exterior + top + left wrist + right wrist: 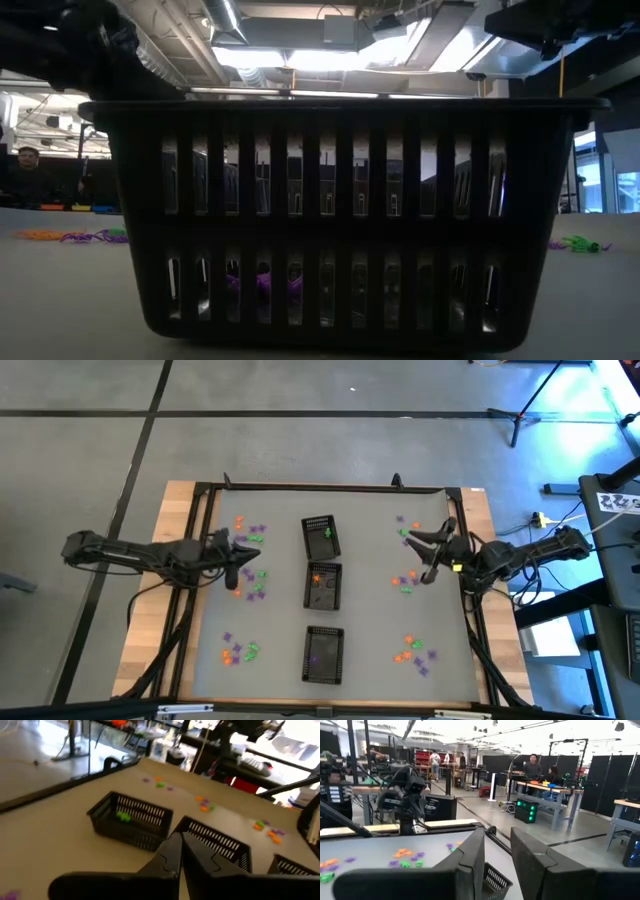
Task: Sort Halloween decoration
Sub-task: Put the green skeleton toy into the top black bin
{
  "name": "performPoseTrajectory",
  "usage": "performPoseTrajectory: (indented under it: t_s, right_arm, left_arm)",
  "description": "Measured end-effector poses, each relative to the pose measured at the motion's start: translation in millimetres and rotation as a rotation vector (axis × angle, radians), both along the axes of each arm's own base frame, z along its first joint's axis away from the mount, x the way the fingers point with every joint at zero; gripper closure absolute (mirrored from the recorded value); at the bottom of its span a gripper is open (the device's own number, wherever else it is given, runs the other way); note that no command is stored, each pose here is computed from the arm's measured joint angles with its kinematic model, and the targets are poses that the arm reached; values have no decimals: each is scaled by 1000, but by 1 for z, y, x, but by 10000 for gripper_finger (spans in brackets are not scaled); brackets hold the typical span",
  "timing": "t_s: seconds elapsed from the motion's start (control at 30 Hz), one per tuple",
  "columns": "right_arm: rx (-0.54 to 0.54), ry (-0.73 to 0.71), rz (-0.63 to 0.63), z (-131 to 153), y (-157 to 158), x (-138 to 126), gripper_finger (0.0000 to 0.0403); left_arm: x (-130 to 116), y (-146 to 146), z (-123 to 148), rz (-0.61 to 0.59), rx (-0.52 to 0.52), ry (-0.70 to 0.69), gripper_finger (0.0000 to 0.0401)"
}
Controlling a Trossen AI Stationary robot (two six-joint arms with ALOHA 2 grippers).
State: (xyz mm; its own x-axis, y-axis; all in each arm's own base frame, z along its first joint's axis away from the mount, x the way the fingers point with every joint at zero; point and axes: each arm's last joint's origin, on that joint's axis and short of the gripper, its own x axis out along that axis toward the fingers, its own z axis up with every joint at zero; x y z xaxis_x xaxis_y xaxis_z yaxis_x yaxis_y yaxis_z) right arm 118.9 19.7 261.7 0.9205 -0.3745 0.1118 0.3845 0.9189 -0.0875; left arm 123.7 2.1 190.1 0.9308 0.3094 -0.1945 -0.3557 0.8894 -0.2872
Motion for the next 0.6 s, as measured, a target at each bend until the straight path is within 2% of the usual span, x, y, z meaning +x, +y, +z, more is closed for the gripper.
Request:
performPoseTrajectory:
  t_s: [0.37, 0.6]
  right_arm:
    - [-20, 65, -3, -6, 0, 1, 311]
    - [-29, 92, -3, -9, 0, 1, 311]
  left_arm:
    - [11, 3, -17, 115, 3, 151, 394]
    - [15, 20, -17, 279, -20, 380, 394]
